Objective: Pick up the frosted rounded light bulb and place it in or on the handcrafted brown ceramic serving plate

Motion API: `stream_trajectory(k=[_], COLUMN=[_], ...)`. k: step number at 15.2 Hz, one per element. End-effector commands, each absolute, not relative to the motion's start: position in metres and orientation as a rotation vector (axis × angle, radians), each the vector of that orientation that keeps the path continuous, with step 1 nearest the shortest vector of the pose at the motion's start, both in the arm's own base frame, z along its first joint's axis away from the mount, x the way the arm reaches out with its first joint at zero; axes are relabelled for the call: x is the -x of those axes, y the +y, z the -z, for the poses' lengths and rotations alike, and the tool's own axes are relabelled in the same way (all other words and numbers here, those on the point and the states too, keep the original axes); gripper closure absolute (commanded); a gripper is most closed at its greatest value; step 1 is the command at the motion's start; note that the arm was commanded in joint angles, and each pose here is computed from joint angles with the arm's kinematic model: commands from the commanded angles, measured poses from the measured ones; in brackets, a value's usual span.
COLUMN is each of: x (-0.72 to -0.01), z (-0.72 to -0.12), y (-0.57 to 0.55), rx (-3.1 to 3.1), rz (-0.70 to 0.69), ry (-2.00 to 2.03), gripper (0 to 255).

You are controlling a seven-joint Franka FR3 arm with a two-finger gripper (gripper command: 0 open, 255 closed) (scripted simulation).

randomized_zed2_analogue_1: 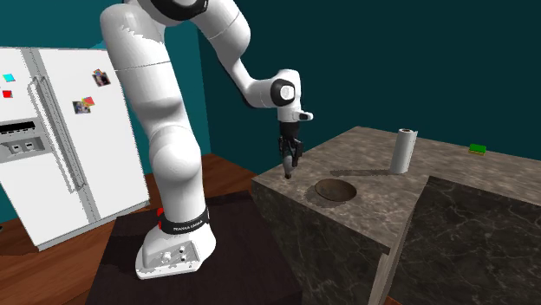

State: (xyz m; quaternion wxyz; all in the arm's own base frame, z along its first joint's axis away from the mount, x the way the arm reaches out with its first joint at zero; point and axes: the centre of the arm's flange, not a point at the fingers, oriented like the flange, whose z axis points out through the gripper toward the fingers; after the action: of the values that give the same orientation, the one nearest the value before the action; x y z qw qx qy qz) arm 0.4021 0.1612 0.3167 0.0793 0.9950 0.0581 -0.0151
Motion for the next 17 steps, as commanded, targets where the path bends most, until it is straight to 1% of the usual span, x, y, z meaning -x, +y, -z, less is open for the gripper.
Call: stream_trajectory(k=[1,5,17], x=[-0.403,-0.403,-0.543], z=[-0.327,-0.348,-0.367], y=[0.161,0.161,0.091], rx=[-2.977,-2.977,-2.977], rz=[0.046,0.046,0.046], ry=[0.174,0.174,0.174], gripper=[255,255,255])
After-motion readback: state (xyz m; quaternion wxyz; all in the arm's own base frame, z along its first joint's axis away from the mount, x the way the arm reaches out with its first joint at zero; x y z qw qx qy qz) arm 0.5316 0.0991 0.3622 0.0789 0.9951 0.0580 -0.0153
